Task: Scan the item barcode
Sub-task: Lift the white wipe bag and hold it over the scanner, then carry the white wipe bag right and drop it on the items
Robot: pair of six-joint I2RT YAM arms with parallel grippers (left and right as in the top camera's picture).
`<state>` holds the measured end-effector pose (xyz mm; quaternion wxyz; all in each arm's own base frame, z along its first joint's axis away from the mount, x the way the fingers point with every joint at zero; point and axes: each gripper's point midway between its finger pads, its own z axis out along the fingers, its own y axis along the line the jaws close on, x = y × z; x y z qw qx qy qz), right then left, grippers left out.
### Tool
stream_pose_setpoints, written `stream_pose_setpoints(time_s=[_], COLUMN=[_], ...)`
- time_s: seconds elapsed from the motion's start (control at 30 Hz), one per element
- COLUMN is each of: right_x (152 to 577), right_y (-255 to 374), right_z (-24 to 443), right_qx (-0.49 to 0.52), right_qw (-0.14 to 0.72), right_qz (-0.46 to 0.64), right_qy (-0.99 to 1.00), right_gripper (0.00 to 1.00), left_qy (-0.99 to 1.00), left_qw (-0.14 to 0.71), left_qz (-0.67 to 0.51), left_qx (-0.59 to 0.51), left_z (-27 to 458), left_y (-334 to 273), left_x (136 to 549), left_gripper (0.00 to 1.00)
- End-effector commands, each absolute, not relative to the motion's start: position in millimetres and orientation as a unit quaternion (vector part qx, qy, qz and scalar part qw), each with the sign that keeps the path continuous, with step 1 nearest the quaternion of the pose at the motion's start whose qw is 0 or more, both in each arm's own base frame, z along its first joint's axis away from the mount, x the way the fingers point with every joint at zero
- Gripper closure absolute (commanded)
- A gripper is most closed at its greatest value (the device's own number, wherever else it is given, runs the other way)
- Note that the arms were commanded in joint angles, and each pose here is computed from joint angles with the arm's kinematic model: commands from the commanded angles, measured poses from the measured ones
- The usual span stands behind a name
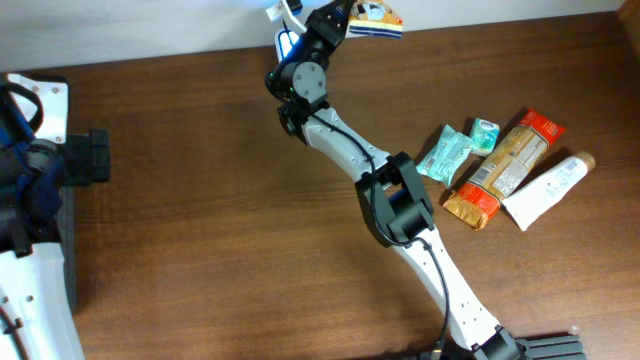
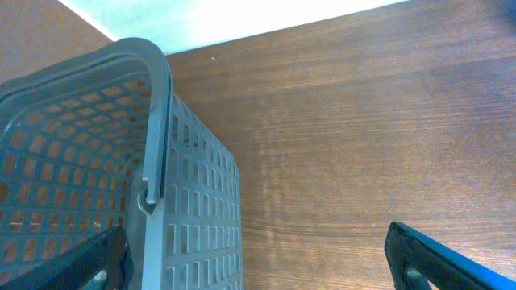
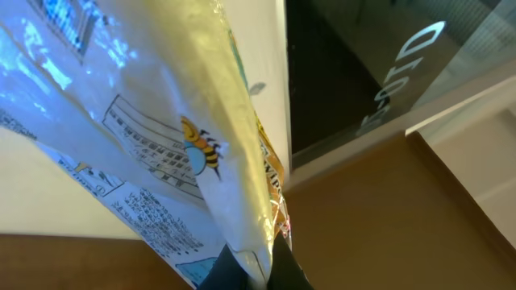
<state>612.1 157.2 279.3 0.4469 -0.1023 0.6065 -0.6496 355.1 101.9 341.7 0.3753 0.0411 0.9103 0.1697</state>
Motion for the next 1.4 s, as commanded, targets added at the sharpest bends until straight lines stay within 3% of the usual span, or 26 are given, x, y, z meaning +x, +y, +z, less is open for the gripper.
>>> stream_pose_setpoints(time_s=[0.0, 0.2, 0.33, 0.47, 0.63, 0.7, 0.8, 0.93, 1.0, 1.03, 1.13, 1.23, 1.33, 1.37], right_x=[577.9, 554.6, 515.9, 451.0, 394.1, 381.6, 357.7, 343.3, 338.9, 339.0, 340.9, 340.1, 345.0, 345.2], right_y=[113.7, 38.7, 16.9, -4.3, -60.3, -102.5, -153.3, -175.0, -183.1, -185.6, -184.7, -166.9, -77.0, -42.6], right_z=[383.9, 436.4, 455.8, 445.2, 372.9, 335.0, 232.2, 144.8, 131.3, 135.9, 176.9, 240.7, 341.9, 365.2], right_qx=[-0.031, -0.049, -0.054, 0.006, 0.113, 0.176, 0.263, 0.301, 0.313, 0.315, 0.297, 0.261, 0.099, 0.060], right_qw=[0.440, 0.401, 0.494, 0.486, 0.341, 0.280, 0.144, 0.087, 0.086, 0.091, 0.120, 0.161, 0.270, 0.300], right_qz=[-0.637, -0.586, -0.395, -0.213, 0.041, 0.050, 0.058, 0.068, 0.067, 0.066, 0.058, 0.054, 0.092, 0.121], right_qy=[0.632, 0.703, 0.772, 0.848, 0.932, 0.942, 0.952, 0.947, 0.944, 0.943, 0.946, 0.950, 0.953, 0.944], right_gripper=[0.96, 0.96, 0.96, 0.96, 0.96, 0.96, 0.96, 0.96, 0.82, 0.66, 0.37, 0.34, 0.33, 0.05], left_qy=[0.907, 0.907, 0.907, 0.907, 0.907, 0.907, 0.907, 0.907, 0.907, 0.907, 0.907, 0.907, 0.907, 0.907], left_qw=[0.381, 0.381, 0.381, 0.381, 0.381, 0.381, 0.381, 0.381, 0.381, 0.381, 0.381, 0.381, 0.381, 0.381], left_qz=[0.172, 0.172, 0.172, 0.172, 0.172, 0.172, 0.172, 0.172, 0.172, 0.172, 0.172, 0.172, 0.172, 0.172], left_qx=[0.045, 0.045, 0.045, 0.045, 0.045, 0.045, 0.045, 0.045, 0.045, 0.045, 0.045, 0.045, 0.045, 0.045], left_z=[346.9, 346.9, 346.9, 346.9, 346.9, 346.9, 346.9, 346.9, 346.9, 346.9, 346.9, 346.9, 346.9, 346.9], left_y=[102.3, 102.3, 102.3, 102.3, 102.3, 102.3, 102.3, 102.3, 102.3, 102.3, 102.3, 102.3, 102.3, 102.3], left_x=[354.8, 354.8, 354.8, 354.8, 354.8, 354.8, 354.8, 354.8, 354.8, 354.8, 354.8, 354.8, 354.8, 354.8], left_gripper=[0.01, 0.01, 0.01, 0.01, 0.01, 0.01, 0.01, 0.01, 0.01, 0.01, 0.01, 0.01, 0.01, 0.01])
